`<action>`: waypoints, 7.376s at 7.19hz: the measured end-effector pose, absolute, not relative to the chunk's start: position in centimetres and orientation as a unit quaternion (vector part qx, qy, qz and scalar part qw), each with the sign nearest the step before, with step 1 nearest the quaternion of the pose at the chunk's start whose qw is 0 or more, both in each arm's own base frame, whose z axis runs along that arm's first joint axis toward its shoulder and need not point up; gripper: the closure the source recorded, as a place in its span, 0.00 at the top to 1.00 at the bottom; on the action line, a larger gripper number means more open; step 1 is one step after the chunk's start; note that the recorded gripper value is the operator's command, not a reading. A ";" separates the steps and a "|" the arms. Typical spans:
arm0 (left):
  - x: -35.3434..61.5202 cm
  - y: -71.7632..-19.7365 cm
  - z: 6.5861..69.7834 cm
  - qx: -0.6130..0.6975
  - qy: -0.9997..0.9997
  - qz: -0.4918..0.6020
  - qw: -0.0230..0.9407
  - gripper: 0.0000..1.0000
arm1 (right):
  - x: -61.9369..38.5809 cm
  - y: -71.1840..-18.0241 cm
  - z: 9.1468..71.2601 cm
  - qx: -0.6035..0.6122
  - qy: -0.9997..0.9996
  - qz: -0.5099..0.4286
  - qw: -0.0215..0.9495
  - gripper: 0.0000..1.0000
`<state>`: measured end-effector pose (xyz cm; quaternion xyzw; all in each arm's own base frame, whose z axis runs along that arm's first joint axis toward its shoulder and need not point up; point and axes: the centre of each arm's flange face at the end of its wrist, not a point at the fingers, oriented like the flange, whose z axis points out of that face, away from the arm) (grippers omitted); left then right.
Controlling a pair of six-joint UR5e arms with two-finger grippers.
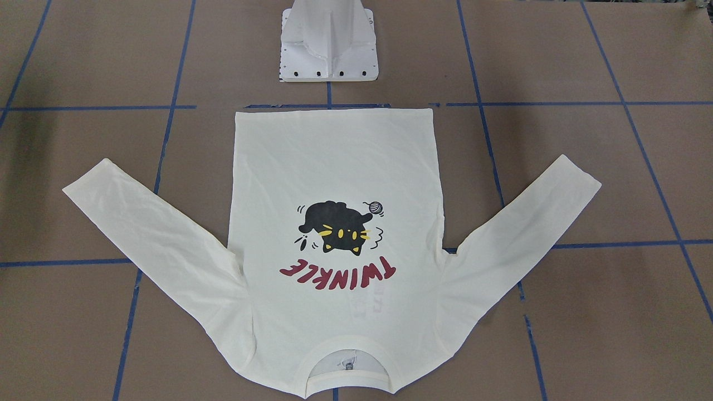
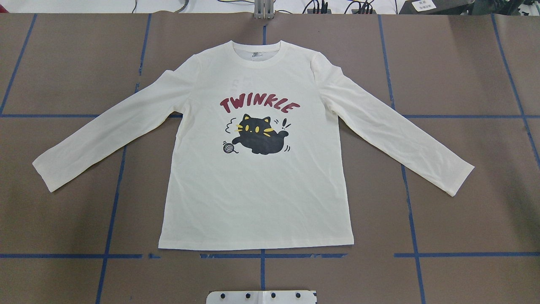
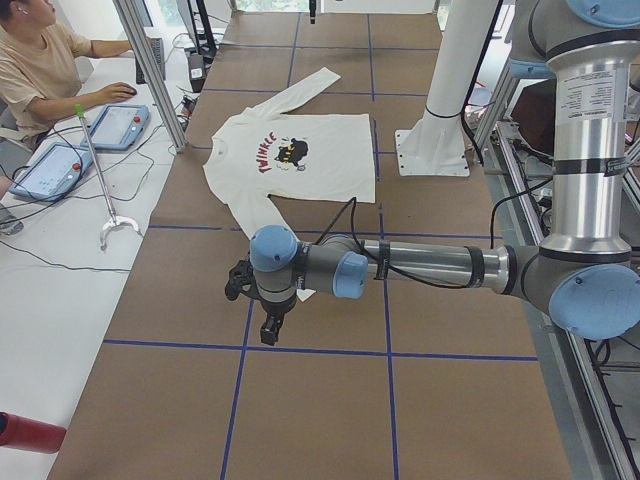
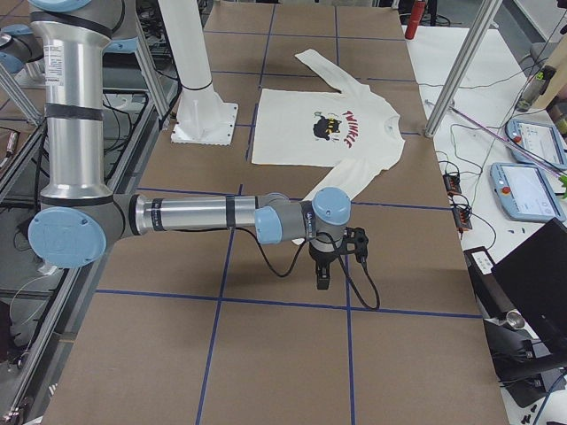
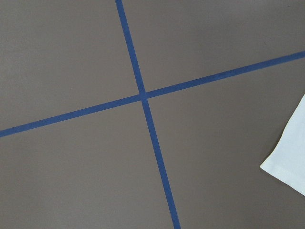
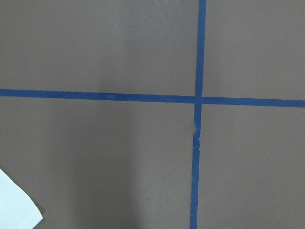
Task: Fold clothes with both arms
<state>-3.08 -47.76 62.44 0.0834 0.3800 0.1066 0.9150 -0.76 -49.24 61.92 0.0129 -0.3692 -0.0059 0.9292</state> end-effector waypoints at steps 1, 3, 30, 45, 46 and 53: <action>-3.0 -47.8 62.3 0.085 0.381 0.108 0.915 1.00 | -0.7 -49.3 61.6 0.006 -0.372 -0.002 0.928 1.00; -3.0 -48.0 61.8 0.090 0.377 0.110 0.915 1.00 | -0.6 -49.2 61.5 -0.002 -0.372 0.004 0.928 1.00; -2.6 -48.6 59.5 0.181 0.373 0.124 0.902 1.00 | -40.5 -53.0 24.1 -0.020 -0.546 0.201 0.813 0.00; 0.3 -48.7 60.1 0.185 0.398 0.107 0.892 1.00 | -71.3 -55.9 3.1 0.101 -0.543 0.238 0.799 0.99; 4.4 -48.5 59.3 0.161 0.428 0.085 0.885 1.00 | -70.7 -55.4 3.2 0.092 -0.549 0.251 0.792 0.99; 18.2 -42.6 61.5 0.042 0.465 -0.001 0.884 0.89 | -49.5 -53.5 19.1 0.028 -0.536 0.270 0.800 1.00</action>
